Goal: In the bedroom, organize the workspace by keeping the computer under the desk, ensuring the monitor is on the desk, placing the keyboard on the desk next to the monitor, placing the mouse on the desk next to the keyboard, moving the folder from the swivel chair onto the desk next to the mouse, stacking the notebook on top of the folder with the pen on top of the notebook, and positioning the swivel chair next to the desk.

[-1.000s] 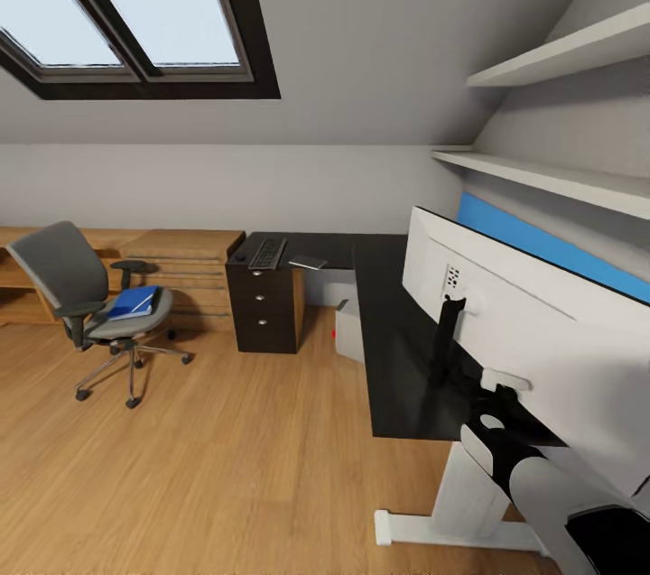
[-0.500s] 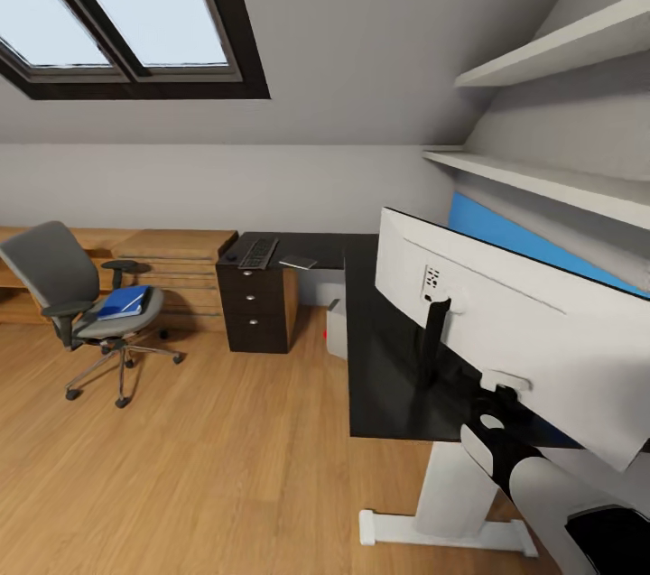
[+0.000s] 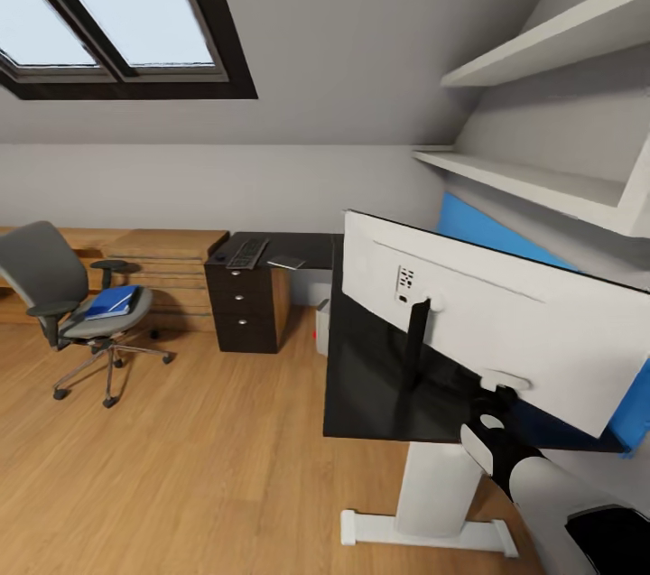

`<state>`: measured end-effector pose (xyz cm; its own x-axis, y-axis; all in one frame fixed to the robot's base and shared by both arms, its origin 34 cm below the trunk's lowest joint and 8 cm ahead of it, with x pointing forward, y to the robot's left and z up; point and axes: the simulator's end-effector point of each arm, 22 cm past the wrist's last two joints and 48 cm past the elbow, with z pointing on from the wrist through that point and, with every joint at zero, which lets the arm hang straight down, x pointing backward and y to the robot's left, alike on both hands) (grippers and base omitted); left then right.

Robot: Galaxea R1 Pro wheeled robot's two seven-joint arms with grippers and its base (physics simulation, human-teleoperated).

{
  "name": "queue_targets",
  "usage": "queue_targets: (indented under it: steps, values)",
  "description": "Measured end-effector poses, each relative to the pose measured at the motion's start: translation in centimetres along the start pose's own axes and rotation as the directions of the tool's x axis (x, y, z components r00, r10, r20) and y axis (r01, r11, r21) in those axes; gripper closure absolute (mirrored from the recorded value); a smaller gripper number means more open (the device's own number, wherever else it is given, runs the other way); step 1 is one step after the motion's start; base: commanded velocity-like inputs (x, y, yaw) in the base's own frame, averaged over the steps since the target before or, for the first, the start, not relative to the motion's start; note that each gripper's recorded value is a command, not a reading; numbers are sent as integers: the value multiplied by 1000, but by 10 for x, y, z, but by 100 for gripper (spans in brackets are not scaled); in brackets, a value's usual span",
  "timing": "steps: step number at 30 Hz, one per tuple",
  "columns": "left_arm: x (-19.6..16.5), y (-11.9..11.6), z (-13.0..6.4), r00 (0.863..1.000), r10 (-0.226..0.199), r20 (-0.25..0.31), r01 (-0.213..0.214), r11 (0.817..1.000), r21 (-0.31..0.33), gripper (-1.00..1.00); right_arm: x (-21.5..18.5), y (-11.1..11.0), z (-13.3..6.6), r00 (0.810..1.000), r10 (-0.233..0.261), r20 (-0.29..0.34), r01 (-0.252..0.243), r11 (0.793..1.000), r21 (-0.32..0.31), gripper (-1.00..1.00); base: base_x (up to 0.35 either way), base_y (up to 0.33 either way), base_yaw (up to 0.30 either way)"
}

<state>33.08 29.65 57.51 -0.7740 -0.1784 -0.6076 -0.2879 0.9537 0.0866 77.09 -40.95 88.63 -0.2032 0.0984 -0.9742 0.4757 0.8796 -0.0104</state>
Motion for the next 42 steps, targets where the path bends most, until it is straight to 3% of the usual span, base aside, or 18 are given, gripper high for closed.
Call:
queue_targets:
  steps: [13, 29, 42]
  values:
    - [1, 0, 0, 1000, 0, -2, 0, 1000, 0, -100, 0, -1, 0, 1000, 3, -1, -3, 1000, 3, -100, 14, -70, 0]
    - [1, -1, -1, 1000, 0, -2, 0, 1000, 1, -100, 0, -1, 0, 1000, 4, 0, -4, 1000, 3, -100, 277, -71, 0]
    - [2, -1, 0, 1000, -1, -4, 1, 1000, 0, -100, 0, 0, 0, 1000, -1, 0, 1, 1000, -1, -100, 22, -37, 0]
